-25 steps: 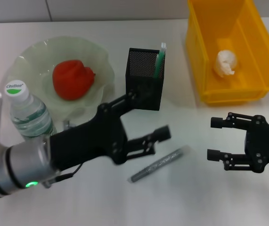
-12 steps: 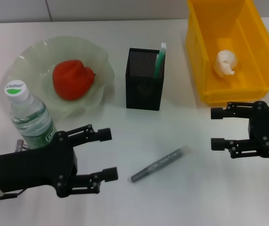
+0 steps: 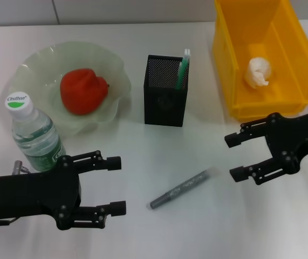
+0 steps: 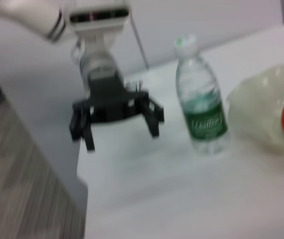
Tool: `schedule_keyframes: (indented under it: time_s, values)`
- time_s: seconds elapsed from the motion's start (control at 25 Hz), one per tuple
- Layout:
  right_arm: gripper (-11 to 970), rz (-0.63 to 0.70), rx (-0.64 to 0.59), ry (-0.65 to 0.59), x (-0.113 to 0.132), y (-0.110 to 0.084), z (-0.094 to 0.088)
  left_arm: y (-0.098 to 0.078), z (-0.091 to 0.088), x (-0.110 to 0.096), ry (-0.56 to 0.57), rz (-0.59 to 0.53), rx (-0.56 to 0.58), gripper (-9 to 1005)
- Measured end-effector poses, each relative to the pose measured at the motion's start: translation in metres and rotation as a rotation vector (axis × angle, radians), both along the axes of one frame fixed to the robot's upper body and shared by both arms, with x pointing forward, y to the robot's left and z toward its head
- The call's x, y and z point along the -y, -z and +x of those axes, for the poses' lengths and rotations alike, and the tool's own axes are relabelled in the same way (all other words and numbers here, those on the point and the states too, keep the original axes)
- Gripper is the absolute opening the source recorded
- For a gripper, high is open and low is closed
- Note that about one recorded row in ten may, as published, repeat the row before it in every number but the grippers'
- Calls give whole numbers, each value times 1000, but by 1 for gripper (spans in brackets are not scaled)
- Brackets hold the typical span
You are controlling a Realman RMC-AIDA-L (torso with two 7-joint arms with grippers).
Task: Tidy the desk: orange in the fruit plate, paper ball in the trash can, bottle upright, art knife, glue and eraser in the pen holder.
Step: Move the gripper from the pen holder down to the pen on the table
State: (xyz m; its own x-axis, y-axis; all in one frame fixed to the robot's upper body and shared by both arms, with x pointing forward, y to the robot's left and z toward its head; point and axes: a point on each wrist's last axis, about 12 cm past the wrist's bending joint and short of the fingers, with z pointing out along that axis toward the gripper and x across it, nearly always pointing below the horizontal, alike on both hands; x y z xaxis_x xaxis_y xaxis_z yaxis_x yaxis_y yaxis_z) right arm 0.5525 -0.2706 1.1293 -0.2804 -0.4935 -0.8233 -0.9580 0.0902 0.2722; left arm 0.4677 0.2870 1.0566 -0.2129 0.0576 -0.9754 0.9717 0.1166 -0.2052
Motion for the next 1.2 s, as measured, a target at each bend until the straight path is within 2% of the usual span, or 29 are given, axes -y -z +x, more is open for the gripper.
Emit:
schedule_keyframes:
  time_s: [0.24, 0.64, 0.84, 1.2]
  values:
    - [698, -238, 68, -146, -41, -18, 24, -1, 1, -4, 8, 17, -5, 828]
    - [697, -494, 189, -303, -90, -12, 34, 1, 1, -9, -15, 40, -13, 827]
    - [696, -559, 250, -363, -106, -5, 34, 2, 0, -10, -24, 38, -22, 827]
    - [694, -597, 320, -434, -128, 3, 32, 2, -2, -12, -40, 28, -28, 826]
